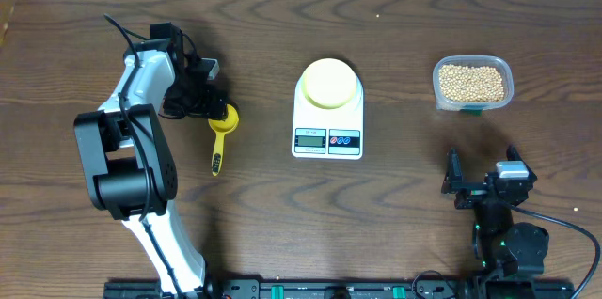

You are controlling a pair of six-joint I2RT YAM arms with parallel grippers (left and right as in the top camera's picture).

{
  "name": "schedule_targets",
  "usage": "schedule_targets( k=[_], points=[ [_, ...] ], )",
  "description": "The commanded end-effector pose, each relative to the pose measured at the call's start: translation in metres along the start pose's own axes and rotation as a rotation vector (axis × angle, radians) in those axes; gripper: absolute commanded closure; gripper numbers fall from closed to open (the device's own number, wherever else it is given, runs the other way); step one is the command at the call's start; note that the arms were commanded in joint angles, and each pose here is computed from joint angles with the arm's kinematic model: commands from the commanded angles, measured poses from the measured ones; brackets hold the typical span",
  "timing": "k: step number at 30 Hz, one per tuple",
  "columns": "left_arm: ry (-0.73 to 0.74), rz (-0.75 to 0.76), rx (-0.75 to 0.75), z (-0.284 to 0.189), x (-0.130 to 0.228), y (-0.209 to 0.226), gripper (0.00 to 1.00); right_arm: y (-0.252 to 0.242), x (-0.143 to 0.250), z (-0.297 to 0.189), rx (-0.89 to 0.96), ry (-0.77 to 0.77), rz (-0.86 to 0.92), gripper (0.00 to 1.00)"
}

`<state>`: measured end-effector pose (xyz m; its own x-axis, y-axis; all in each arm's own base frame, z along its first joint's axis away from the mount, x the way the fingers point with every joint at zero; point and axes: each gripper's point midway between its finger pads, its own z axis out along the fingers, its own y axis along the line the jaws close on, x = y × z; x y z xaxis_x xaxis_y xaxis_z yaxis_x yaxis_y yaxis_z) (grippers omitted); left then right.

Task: Scoop item into bowl and weigh 50g on scale
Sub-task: 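Lower the left gripper onto the yellow scoop's cup rim and close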

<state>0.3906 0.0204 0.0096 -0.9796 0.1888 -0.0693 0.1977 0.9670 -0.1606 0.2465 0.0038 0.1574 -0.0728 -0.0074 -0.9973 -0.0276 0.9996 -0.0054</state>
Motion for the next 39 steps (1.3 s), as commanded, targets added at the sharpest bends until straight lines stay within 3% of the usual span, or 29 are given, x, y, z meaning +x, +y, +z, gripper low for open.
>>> schedule_targets(
  k=[1,39],
  points=[
    [0.02,0.006,-0.004,0.005,0.005,0.001,0.14,-0.001,0.0,0.0,0.002,-0.001,0.0,0.01],
    [0.04,0.002,0.004,0.019,0.016,0.0,0.14,-0.001,0.0,0.0,0.002,-0.001,0.0,0.01]
  ],
)
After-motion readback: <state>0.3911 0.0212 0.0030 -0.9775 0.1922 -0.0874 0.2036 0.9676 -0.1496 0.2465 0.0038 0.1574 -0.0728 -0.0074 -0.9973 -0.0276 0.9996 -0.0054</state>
